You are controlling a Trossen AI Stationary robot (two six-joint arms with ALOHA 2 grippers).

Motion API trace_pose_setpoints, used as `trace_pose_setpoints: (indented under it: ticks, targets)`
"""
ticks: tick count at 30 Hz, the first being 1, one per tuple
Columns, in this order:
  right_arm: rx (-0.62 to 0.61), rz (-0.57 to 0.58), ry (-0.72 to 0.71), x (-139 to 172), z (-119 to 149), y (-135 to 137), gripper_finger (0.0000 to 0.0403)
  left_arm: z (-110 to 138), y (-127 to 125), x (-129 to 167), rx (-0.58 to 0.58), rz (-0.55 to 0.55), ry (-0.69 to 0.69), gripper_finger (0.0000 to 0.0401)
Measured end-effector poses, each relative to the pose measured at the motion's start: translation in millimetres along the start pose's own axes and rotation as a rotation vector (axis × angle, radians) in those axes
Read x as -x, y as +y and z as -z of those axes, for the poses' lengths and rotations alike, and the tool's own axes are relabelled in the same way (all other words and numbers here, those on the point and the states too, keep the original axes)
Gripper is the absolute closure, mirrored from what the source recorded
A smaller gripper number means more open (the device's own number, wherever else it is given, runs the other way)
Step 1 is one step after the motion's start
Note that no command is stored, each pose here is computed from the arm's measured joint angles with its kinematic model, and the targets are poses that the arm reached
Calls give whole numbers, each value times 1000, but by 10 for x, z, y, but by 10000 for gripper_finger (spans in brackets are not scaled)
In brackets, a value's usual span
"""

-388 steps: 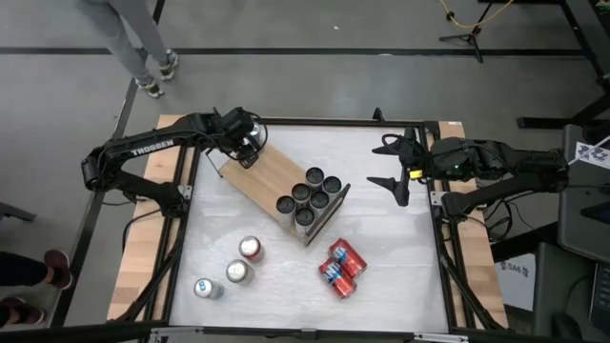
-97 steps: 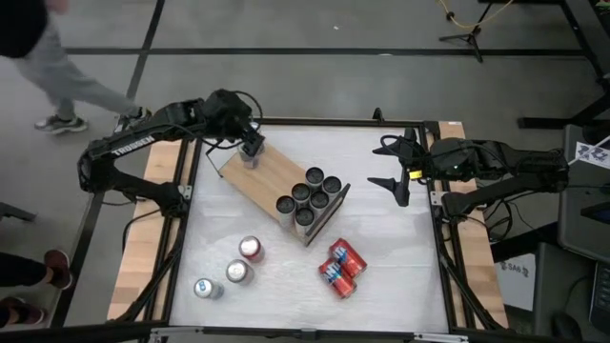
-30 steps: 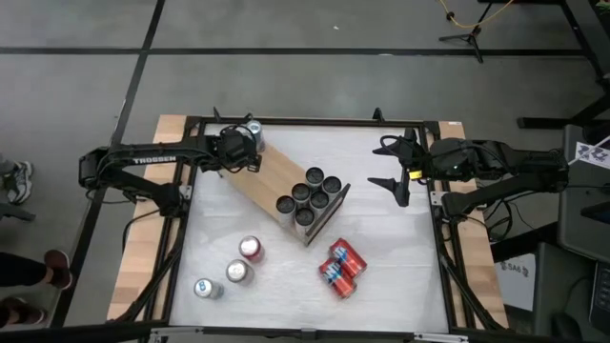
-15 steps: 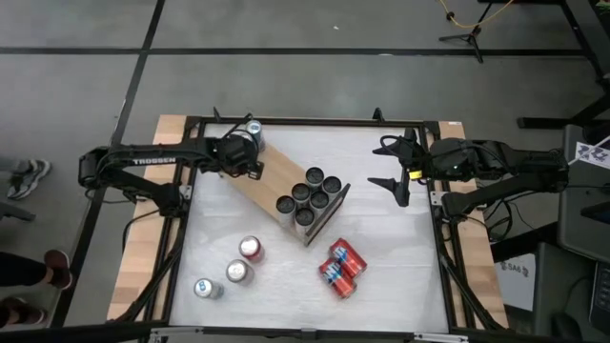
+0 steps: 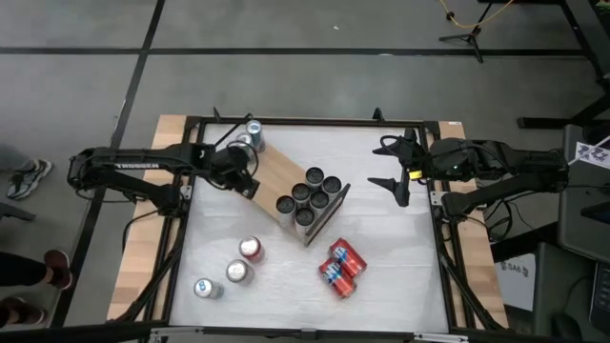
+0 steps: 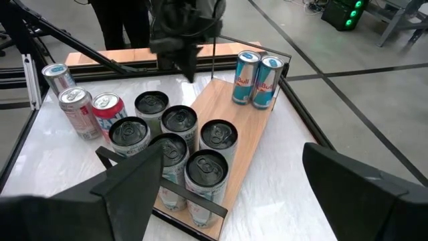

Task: Place canned beverage on shelf
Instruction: Put the left red soda can on the shelf

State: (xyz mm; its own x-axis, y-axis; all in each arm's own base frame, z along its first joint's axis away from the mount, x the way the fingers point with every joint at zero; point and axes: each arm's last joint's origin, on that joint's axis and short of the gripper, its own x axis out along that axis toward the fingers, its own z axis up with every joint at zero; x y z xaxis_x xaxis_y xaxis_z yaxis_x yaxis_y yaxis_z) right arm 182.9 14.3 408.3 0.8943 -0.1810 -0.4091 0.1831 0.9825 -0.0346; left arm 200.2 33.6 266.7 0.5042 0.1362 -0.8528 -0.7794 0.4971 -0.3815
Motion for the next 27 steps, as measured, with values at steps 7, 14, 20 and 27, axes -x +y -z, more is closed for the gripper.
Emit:
trace_pose_setpoints:
  ticks: [7,14,20,27]
  targets:
    - [0,0,-1,1,-1,0,49,113,-36,29,-104,185,269,401]
    - [0,0,0,-1,0,0,49,203,-16,63,-90,276,489,401]
    - [0,0,0,0,0,0,49,224,-5,72,-81,286,537,397]
    - [0,0,0,0,0,1,49,227,18,66,-78,235,512,336]
